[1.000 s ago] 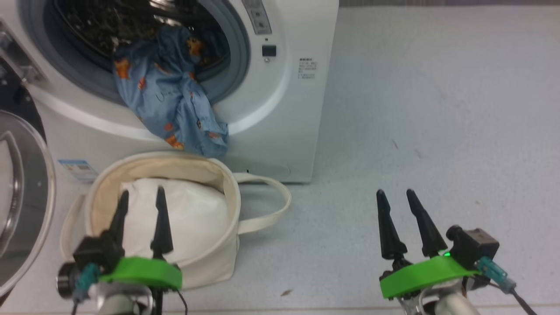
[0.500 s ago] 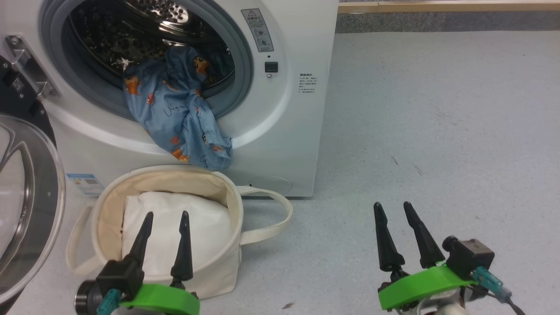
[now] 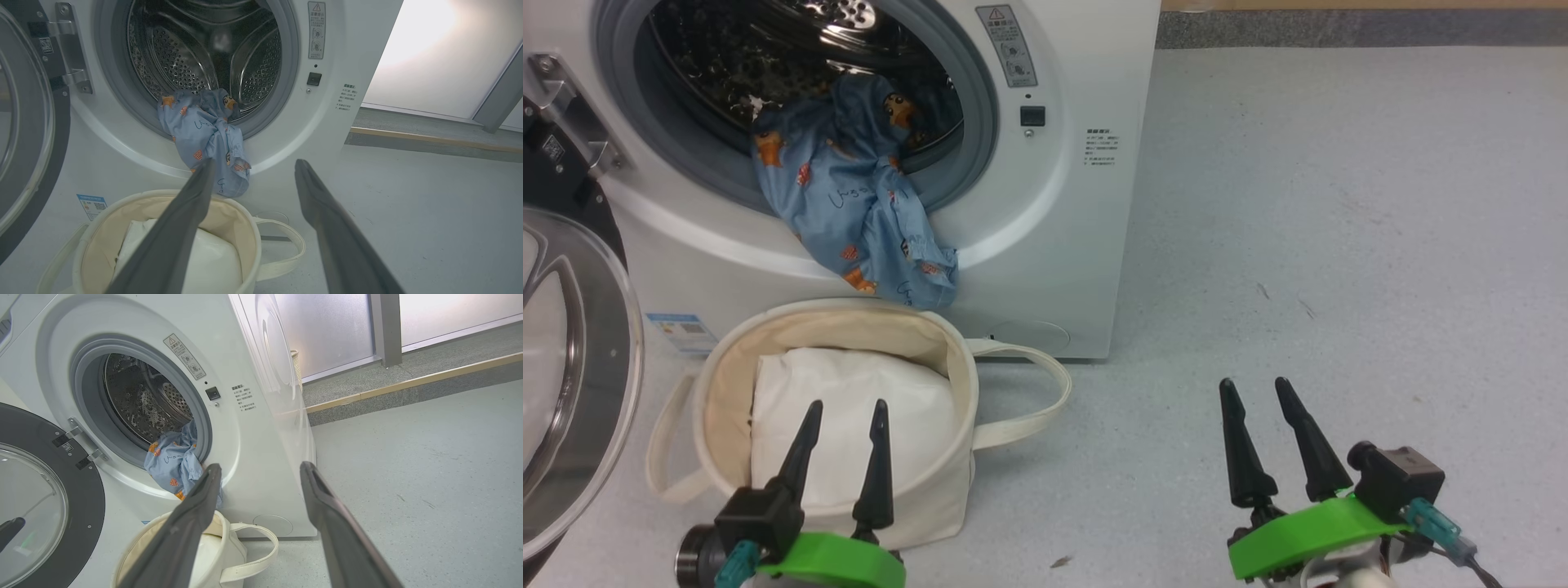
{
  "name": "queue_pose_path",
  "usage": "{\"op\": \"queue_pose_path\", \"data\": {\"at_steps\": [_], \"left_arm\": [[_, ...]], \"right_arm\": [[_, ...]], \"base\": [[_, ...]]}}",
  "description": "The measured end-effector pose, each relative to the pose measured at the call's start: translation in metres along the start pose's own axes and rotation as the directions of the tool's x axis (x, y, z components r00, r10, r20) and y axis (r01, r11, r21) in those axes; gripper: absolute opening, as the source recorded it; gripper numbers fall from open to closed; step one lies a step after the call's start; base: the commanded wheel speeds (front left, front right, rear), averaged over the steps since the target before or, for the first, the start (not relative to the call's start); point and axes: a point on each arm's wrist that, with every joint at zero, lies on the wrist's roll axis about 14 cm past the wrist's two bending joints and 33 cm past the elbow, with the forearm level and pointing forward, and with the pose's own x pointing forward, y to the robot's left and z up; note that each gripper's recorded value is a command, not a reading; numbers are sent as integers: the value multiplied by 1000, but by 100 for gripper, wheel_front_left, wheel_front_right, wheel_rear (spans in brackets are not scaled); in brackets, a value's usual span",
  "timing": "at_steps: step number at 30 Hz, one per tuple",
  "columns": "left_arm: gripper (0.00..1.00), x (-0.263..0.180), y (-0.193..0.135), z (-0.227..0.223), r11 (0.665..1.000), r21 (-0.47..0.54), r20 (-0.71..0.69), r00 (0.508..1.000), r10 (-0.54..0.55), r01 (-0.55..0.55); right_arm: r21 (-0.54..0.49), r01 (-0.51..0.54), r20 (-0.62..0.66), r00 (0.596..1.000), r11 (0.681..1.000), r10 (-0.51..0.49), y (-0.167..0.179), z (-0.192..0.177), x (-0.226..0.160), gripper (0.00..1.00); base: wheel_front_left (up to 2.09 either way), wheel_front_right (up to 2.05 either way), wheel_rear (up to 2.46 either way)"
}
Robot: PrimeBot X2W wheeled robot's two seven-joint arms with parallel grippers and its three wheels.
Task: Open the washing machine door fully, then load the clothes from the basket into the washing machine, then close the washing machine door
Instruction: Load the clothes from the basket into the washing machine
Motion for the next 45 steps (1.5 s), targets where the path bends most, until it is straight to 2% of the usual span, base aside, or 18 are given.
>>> {"op": "queue_pose_path", "data": {"at_steps": [12,23,30,38,45], "left_arm": [[100,13,2,-30,1000,21,-89,996,2,0],[100,92,25,-68,998,15,-181,981,69,-68],[100,152,40,-111,992,-7,-263,957,121,-127],[100,187,64,-167,979,-23,-373,910,182,-205],[100,220,55,-179,983,-24,-381,911,161,-184]], "right_arm": [[13,15,-34,999,1000,-14,-7,-12,6,100],[-6,10,-71,997,1000,-10,-24,-33,49,100],[7,41,-128,991,999,-40,-50,-66,77,100],[-1,77,-188,979,997,-76,-74,-100,88,100],[-18,114,-216,970,993,-115,-90,-109,82,100]], "base": [[0,0,0],[0,0,0],[0,0,0],[0,0,0],[0,0,0]]}}
